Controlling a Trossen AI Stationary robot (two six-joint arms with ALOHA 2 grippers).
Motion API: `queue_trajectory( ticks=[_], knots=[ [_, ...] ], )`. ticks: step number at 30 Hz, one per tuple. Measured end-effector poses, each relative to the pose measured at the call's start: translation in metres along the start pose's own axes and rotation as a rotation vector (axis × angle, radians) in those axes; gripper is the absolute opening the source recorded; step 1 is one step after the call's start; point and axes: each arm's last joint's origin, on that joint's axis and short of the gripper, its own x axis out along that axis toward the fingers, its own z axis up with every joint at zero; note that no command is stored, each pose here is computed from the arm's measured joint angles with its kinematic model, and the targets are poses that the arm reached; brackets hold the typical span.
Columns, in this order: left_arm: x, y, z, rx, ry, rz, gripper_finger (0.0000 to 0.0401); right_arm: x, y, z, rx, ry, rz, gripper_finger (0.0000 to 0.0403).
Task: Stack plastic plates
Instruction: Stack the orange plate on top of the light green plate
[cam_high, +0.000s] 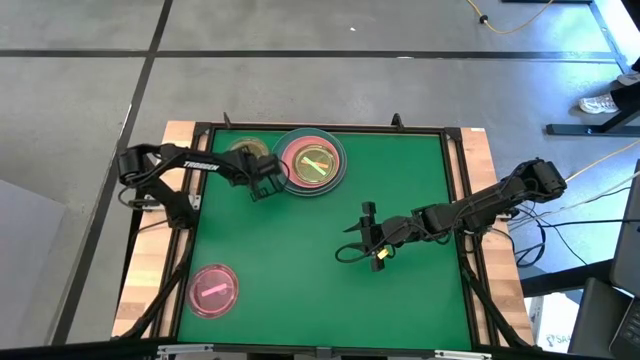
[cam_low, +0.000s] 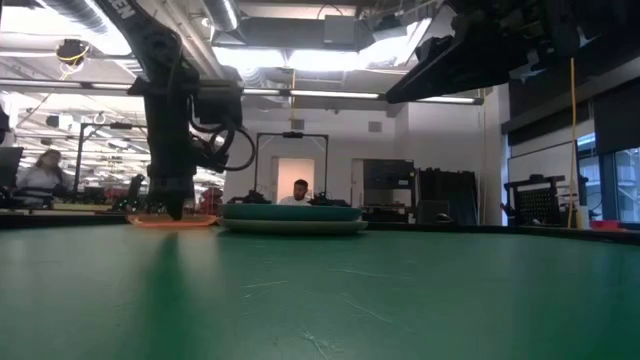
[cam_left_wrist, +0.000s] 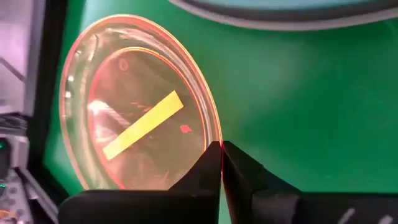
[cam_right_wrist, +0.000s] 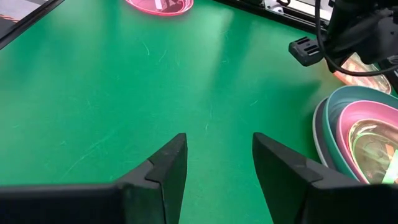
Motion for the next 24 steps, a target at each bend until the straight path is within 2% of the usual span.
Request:
queue_trajectory(
  ticks=[7,14,24],
  knots=[
    [-0.022,-0.001,-0.003,0.017,-0.064,0.076,0.0002,0.000,0.000,0.000,0.000,-0.001,0.000,0.0172],
    [-0.050,0.004,-0.006,-0.049,-0.195,0.075,0.0002,0.000,0.000,0.000,0.000,0.000,-0.009,0.0172],
    [-0.079,-0.003,0.013,-0.149,-0.510,-0.048,0.0002,0.000,0.000,0.000,0.000,-0.001,-0.010,0.0172]
  ],
)
